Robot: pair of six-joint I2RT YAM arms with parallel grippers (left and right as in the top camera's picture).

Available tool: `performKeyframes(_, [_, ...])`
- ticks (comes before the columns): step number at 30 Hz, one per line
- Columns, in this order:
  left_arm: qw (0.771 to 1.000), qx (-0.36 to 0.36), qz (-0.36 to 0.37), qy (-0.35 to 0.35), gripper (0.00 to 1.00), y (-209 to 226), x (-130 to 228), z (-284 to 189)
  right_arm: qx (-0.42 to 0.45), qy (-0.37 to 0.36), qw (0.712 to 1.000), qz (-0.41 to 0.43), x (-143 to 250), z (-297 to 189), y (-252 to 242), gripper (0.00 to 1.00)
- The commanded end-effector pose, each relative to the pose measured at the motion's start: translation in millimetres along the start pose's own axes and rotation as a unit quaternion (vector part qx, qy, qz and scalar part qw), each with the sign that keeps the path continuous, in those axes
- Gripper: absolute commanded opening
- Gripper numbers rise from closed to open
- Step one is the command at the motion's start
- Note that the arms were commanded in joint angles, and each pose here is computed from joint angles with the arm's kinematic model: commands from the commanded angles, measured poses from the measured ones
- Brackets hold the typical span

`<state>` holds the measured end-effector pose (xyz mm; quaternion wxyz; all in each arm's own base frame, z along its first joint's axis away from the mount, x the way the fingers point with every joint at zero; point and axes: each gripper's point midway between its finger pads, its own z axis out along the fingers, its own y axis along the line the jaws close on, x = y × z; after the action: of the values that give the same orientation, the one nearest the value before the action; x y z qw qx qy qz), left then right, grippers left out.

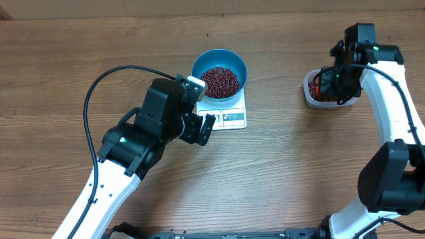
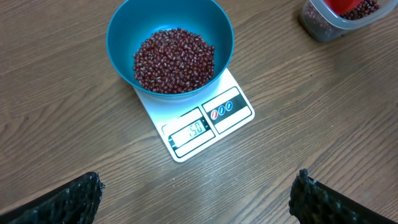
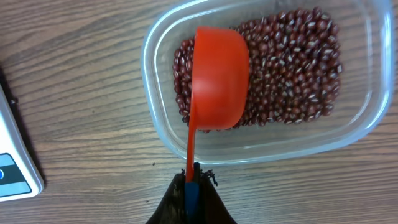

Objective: Scoop item into bowl and weigh 150g on scale
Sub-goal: 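Lower the red scoop into the bean tub with the right gripper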

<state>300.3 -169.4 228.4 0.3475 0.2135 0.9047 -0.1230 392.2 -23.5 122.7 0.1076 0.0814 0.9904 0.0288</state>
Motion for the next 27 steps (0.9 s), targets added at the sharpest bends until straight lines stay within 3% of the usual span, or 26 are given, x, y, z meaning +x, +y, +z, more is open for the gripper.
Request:
performKeyframes(1, [1.0,0.002,0.009,0.006,1.0,0.8,3.6,3.6,-0.005,-0.008,1.0,0.015,0.9,-4.3,-0.9,0.04])
performKeyframes(2, [1.0,0.002,0.009,0.006,1.0,0.8,3.6,3.6,-0.005,-0.008,1.0,0.015,1.0,-4.2,-1.0,0.05])
performKeyframes(7, [1.0,0.002,0.009,0.006,1.0,0.8,3.6,3.6,-0.005,-0.008,1.0,0.015,0.9,-4.2,-1.1,0.38])
performKeyframes(14, [1.0,0.002,0.009,0.006,0.99,0.8,3.6,3.6,-0.005,-0.008,1.0,0.015,0.9,-4.2,-1.2,0.42])
performKeyframes(27, [1.0,0.002,0.009,0.006,1.0,0.8,3.6,3.6,-0.004,0.006,0.999,0.04,9.4,3.0,-1.9,0.66])
